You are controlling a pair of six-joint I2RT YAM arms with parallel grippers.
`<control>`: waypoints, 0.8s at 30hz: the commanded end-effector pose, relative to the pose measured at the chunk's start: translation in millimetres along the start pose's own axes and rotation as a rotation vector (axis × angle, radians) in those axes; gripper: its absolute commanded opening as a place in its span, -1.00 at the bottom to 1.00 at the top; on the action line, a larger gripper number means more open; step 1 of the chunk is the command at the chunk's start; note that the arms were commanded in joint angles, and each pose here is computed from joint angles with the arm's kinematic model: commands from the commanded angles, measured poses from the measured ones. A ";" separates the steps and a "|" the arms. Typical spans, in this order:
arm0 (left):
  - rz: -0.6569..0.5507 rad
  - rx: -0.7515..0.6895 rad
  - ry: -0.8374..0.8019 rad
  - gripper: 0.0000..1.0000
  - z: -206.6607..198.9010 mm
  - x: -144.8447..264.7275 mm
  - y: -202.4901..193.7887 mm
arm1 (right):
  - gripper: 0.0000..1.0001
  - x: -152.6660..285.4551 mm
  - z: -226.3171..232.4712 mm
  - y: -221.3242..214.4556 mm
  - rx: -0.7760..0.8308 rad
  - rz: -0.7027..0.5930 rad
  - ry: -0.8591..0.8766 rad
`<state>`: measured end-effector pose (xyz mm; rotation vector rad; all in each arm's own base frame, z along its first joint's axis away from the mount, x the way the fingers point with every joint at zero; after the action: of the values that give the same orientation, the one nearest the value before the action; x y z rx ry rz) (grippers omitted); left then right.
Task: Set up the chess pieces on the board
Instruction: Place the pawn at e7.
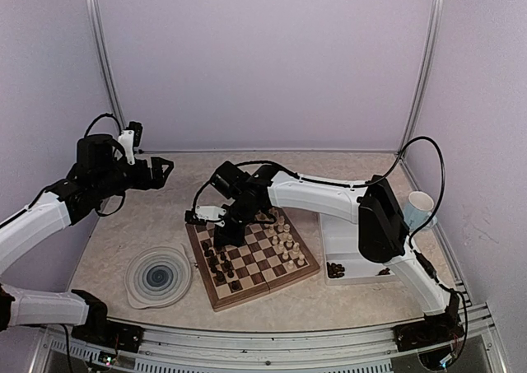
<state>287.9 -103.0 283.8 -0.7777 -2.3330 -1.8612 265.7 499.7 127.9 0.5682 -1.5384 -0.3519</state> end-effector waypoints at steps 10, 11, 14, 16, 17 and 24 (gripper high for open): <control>0.009 0.002 -0.005 0.98 1.3 -2.7 1.4 | -0.40 20.3 2.9 10.4 0.013 0.005 -0.037; 0.010 0.002 -0.003 0.98 1.6 -2.9 0.9 | -0.39 24.9 1.5 13.3 0.017 -0.003 -0.047; 0.007 0.002 -0.002 0.98 1.9 -3.0 1.3 | -0.33 43.4 -2.1 22.2 0.026 -0.039 -0.068; 0.004 0.003 -0.006 0.98 1.5 -3.0 2.0 | -0.29 59.8 -4.1 29.1 0.034 -0.070 -0.082; 0.006 0.005 -0.010 0.98 1.9 -3.5 1.3 | -0.27 69.2 -5.9 30.9 0.036 -0.081 -0.090; -0.178 0.119 0.011 0.98 24.9 14.4 22.0 | -0.27 148.5 -17.3 -4.5 0.002 -0.155 -0.127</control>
<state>293.4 -93.3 284.1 -0.7649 -2.3820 -1.8127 271.1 467.9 198.3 0.6180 -1.5812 -0.4204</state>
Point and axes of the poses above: each gripper's point midway between its finger pads, its own x axis back along the fingers, its own z axis along the line the jaws close on, y = z × x, the point moved 7 cm from there along x, back along the fingers, and after that the axes turned 7 degrees about x, right-handed, at the moved point
